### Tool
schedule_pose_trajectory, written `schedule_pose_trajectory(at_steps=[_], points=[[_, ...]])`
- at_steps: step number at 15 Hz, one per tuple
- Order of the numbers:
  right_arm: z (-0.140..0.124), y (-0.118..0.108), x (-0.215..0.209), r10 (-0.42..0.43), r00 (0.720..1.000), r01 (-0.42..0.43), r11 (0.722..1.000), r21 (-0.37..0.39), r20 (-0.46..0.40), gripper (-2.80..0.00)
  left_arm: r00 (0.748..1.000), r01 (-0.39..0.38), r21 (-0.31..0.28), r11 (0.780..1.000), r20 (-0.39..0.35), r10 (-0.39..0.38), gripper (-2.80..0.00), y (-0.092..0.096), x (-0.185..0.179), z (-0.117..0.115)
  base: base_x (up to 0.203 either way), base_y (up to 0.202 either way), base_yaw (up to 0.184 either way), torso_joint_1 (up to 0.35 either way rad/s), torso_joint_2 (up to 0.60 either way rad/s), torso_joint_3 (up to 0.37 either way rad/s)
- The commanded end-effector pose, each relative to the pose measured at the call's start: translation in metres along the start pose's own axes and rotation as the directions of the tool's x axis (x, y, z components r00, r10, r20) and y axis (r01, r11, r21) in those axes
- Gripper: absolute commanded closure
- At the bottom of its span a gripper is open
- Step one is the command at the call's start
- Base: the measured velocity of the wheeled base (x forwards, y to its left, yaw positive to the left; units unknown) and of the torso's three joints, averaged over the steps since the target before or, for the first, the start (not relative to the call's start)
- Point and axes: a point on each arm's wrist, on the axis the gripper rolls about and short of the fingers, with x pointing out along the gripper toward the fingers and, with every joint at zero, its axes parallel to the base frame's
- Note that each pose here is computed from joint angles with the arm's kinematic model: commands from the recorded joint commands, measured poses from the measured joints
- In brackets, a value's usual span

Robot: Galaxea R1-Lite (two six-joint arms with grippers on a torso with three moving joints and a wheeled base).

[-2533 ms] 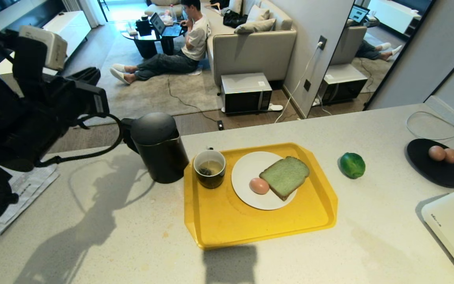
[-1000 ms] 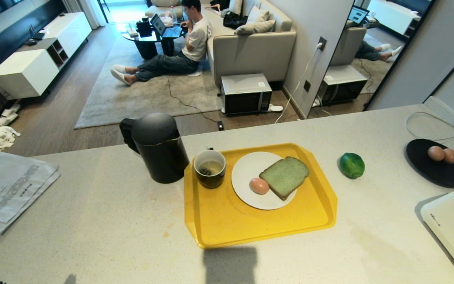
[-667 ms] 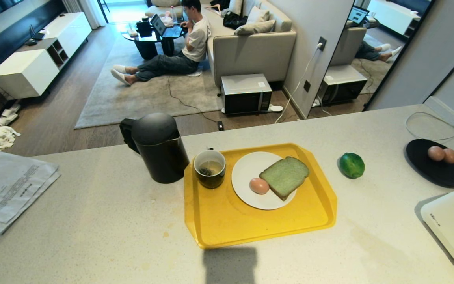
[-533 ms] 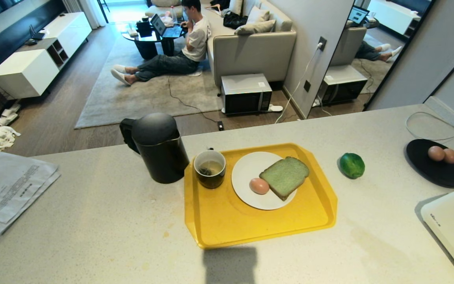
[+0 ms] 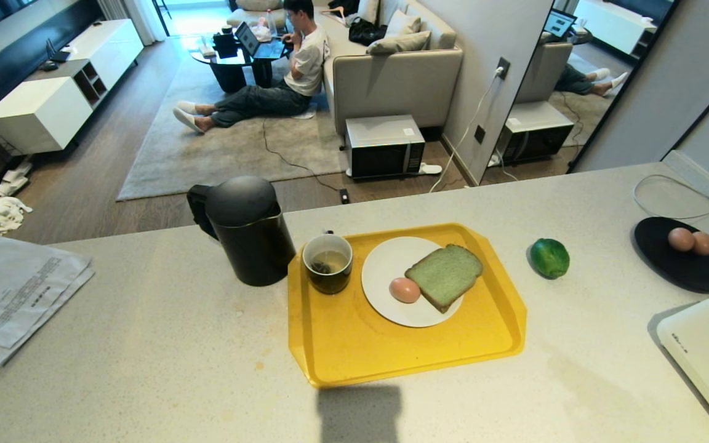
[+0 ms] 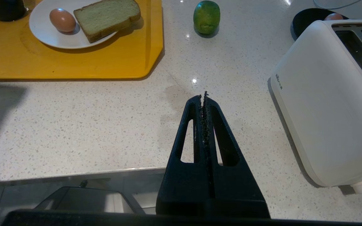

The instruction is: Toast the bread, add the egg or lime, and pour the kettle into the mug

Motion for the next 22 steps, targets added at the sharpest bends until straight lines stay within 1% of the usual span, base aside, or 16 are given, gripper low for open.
schedule_pose_trajectory(at_steps=[1,2,3,5,6,9,11,12,16,22], points=[[-0.0004,0.0,0.0002,0.001,1.0,-0.001,1.0,0.0,-0.003,0.0,0.999,0.043,-0.045,0.998,0.021,-0.042,0.0,-0.0017,-0.0004,-0.002,0.0,0.0,0.0,0.0,0.0,0.0],[-0.0004,0.0,0.0002,0.001,1.0,-0.001,1.0,0.0,-0.003,0.0,0.997,0.074,-0.062,0.995,-0.02,-0.076,0.0,-0.0035,-0.0006,-0.0067,0.0,0.0,0.0,0.0,0.0,0.0],[-0.0004,0.0,0.0002,0.001,1.0,-0.001,1.0,0.0,-0.003,0.0,0.997,0.074,-0.08,0.994,-0.026,-0.076,0.0,-0.0036,-0.0007,-0.0069,0.0,0.0,0.0,0.0,0.0,0.0],[-0.0004,0.0,0.0002,0.001,1.0,-0.001,1.0,0.0,-0.003,0.0,0.999,0.044,-0.138,0.989,-0.025,-0.048,0.0,-0.0028,-0.0006,-0.0064,0.0,0.0,0.0,0.0,0.0,0.0],[-0.0004,0.0,0.0002,0.001,1.0,-0.001,1.0,0.0,-0.003,0.0,0.999,0.028,-0.147,0.989,-0.029,-0.032,0.0,-0.0025,-0.0005,-0.0065,0.0,0.0,0.0,0.0,0.0,0.0],[-0.0004,0.0,0.0002,0.001,1.0,-0.001,1.0,0.0,-0.003,0.0,0.999,0.028,-0.144,0.989,-0.029,-0.033,0.0,-0.0025,-0.0004,-0.0068,0.0,0.0,0.0,0.0,0.0,0.0],[-0.0004,0.0,0.0002,0.001,1.0,-0.001,1.0,0.0,-0.003,0.0,0.999,0.026,-0.172,0.985,-0.028,-0.031,0.0,-0.0025,-0.0004,-0.0066,0.0,0.0,0.0,0.0,0.0,0.0],[-0.0004,0.0,0.0002,0.001,1.0,-0.001,1.0,0.0,-0.003,0.0,0.999,0.023,-0.196,0.98,-0.028,-0.029,0.0,-0.0024,-0.0004,-0.0066,0.0,0.0,0.0,0.0,0.0,0.0],[-0.0004,0.0,0.0002,0.001,1.0,-0.001,1.0,0.0,-0.003,0.0,0.999,0.022,-0.225,0.974,-0.027,-0.029,0.0,-0.0024,-0.0004,-0.0065,0.0,0.0,0.0,0.0,0.0,0.0],[-0.0004,0.0,0.0002,0.001,1.0,-0.001,1.0,0.0,-0.003,0.0,0.999,0.022,-0.228,0.973,-0.027,-0.029,0.0,-0.0024,-0.0004,-0.0065,0.0,0.0,0.0,0.0,0.0,0.0]])
